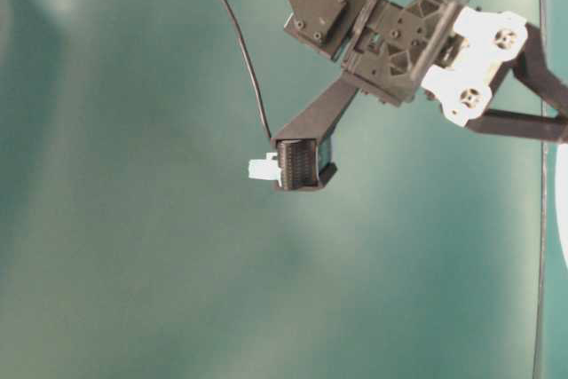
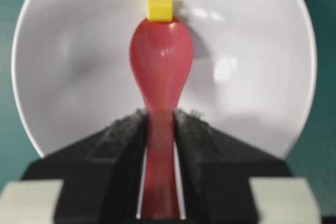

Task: Scoop the yellow hexagonal prism block from the bowl with a spoon using the right arm.

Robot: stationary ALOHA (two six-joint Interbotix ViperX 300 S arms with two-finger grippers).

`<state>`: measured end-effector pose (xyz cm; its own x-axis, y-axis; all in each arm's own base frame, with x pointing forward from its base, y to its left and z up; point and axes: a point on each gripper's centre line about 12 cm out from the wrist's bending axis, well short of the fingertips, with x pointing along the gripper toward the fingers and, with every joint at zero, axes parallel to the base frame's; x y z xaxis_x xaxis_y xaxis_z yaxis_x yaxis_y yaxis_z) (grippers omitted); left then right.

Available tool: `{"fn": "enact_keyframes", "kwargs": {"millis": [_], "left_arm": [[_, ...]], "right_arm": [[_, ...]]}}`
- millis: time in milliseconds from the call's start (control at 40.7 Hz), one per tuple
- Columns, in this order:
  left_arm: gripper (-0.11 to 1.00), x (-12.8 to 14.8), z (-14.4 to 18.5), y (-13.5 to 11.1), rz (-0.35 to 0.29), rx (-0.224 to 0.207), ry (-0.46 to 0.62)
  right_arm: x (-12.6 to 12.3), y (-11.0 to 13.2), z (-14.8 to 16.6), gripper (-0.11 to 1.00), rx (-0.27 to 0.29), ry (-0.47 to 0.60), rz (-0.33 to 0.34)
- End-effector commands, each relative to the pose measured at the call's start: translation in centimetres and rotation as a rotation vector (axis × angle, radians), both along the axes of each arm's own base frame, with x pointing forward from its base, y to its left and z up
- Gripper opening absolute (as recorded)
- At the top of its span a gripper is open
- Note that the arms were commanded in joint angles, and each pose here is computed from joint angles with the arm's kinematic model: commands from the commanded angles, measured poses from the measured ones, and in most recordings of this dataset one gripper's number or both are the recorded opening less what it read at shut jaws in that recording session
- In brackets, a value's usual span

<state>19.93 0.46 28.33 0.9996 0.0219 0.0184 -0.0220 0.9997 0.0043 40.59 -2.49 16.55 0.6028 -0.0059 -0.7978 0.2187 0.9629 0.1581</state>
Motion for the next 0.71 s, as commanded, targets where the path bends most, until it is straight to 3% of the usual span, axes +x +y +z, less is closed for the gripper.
{"fn": "enact_keyframes", "kwargs": {"millis": [0,687], "left_arm": [[-0.01,0.18,0.76,0.06,0.002,0.002,-0.021],[-0.01,0.19,0.82,0.06,0.002,0.002,-0.023]], "right_arm": [[0.72,-0.16,1.41,0.24,-0.01,-0.061,-0.001],[1.49,-0.41,2.2,0.24,-0.026,-0.156,-0.009]]}}
